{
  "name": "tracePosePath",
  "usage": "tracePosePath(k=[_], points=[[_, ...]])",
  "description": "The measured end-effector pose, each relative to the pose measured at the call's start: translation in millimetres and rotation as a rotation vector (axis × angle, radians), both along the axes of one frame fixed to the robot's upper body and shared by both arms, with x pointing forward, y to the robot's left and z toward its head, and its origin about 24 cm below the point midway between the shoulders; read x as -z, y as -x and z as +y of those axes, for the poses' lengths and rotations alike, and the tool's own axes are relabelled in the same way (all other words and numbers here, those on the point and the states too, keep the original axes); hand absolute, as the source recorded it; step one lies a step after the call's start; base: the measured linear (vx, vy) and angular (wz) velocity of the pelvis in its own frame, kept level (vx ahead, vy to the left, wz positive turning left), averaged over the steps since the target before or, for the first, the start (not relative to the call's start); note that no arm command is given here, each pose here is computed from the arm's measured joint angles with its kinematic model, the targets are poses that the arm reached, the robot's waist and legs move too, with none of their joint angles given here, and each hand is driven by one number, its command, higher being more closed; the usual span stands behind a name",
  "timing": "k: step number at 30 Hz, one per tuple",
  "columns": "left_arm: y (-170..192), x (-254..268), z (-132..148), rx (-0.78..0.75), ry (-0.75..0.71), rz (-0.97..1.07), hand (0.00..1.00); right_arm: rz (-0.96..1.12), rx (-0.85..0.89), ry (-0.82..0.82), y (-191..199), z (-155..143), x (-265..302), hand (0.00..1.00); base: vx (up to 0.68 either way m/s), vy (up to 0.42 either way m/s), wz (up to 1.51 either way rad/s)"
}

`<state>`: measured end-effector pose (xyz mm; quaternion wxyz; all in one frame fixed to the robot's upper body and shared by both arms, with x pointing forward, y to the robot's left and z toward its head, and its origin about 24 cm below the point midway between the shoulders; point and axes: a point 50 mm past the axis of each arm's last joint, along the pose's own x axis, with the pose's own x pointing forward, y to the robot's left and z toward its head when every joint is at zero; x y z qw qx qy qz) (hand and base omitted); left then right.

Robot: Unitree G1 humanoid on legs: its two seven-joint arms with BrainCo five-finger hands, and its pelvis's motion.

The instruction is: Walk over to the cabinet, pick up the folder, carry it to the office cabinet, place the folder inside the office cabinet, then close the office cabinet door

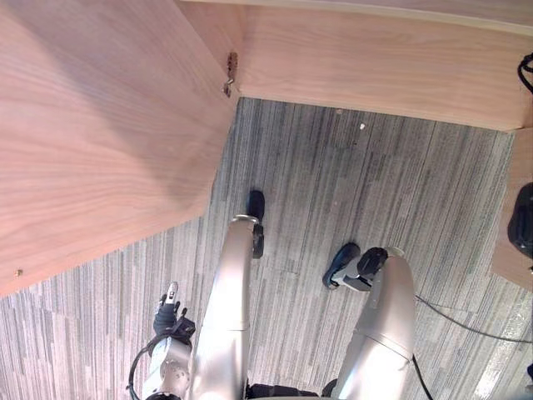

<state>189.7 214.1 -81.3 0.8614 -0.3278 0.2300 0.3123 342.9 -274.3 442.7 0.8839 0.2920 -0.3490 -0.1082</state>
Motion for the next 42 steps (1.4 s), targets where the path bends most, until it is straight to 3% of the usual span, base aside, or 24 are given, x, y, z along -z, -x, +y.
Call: tracePosePath(k=[14, 23, 29, 34, 42], points=[[8, 11, 4, 0.033, 0.003, 0.031, 0.0, 0.24, 0.149, 0.27, -17, -23, 42, 0.0, 0.06, -0.061, -0.01], [2, -2, 18, 0.063, -0.062, -0.035, 0.0, 0.58, 0.28, 0.539, -32, -50, 109, 0.0, 0.09, -0.07, 0.03], [-2, -9, 27, 0.085, -0.105, -0.067, 0.0, 0.777, 0.284, 0.592, -40, -56, 155, 0.0, 0.07, -0.004, 0.15], [-3, -12, 29, 0.094, -0.119, -0.084, 0.0, 0.864, 0.256, 0.631, -49, -44, 183, 0.0, 0.06, 0.032, 0.0], [-2, -14, 35, 0.115, -0.161, -0.081, 0.0, 0.922, 0.155, 0.69, -67, 0, 225, 0.0, 0.07, 0.008, -0.07]])
